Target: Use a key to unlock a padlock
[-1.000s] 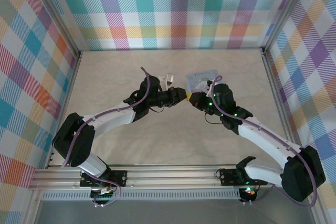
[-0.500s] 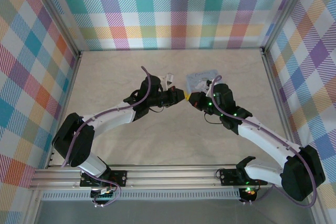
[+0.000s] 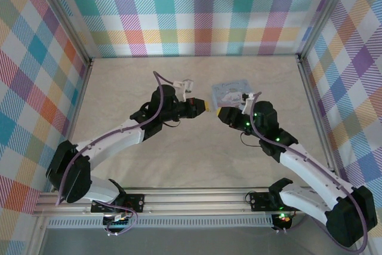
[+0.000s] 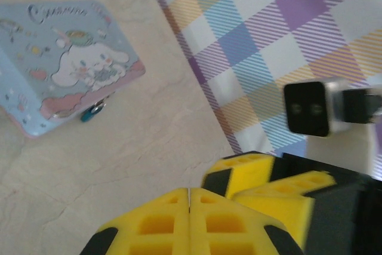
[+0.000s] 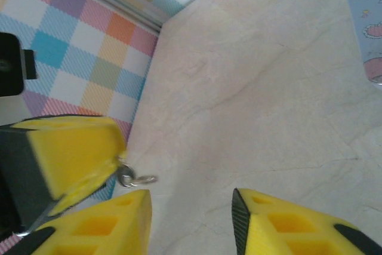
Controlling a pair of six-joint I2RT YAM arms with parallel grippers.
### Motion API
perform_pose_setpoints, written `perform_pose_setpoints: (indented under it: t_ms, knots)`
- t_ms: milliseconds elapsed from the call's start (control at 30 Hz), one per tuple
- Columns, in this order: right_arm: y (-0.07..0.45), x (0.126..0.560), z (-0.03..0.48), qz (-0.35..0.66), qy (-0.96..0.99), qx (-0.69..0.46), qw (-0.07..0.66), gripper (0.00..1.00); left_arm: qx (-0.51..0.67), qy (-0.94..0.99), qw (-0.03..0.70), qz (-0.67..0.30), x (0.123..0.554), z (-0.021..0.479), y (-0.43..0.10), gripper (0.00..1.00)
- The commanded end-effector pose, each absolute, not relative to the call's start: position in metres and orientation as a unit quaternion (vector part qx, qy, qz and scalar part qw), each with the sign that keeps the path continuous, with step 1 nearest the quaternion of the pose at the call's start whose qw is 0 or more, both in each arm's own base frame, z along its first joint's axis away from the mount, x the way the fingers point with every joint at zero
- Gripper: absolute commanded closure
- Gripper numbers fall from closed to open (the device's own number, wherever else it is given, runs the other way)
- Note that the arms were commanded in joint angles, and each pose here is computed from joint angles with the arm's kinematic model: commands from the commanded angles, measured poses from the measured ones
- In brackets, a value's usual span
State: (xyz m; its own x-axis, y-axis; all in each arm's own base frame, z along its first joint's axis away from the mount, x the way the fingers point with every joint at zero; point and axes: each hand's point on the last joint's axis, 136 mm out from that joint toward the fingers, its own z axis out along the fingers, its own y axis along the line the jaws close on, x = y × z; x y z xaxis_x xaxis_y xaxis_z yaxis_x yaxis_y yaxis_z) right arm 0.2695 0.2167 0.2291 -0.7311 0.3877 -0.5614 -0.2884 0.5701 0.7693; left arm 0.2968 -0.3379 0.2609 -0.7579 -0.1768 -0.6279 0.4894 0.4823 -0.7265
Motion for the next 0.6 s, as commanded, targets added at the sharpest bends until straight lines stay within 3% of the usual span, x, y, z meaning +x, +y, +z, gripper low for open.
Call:
perform_pose_setpoints:
  t_ms: [0, 267, 567]
  knots:
    - [0.229, 0.257, 0.269, 0.524, 0.745, -0.06, 0.409, 0.55, 0.156, 0.758, 0.38, -0.507, 0.286, 0.298, -0.337, 1.0]
    - [0.256, 0.236, 0.317, 0.611, 0.668, -0.154, 0.395, 0.49, 0.198, 0.714, 0.39, -0.547, 0.267, 0.333, -0.34, 1.0]
    - [0.267, 0.24, 0.311, 0.615, 0.675, -0.156, 0.377, 0.58, 0.187, 0.714, 0.388, -0.552, 0.269, 0.333, -0.34, 1.0]
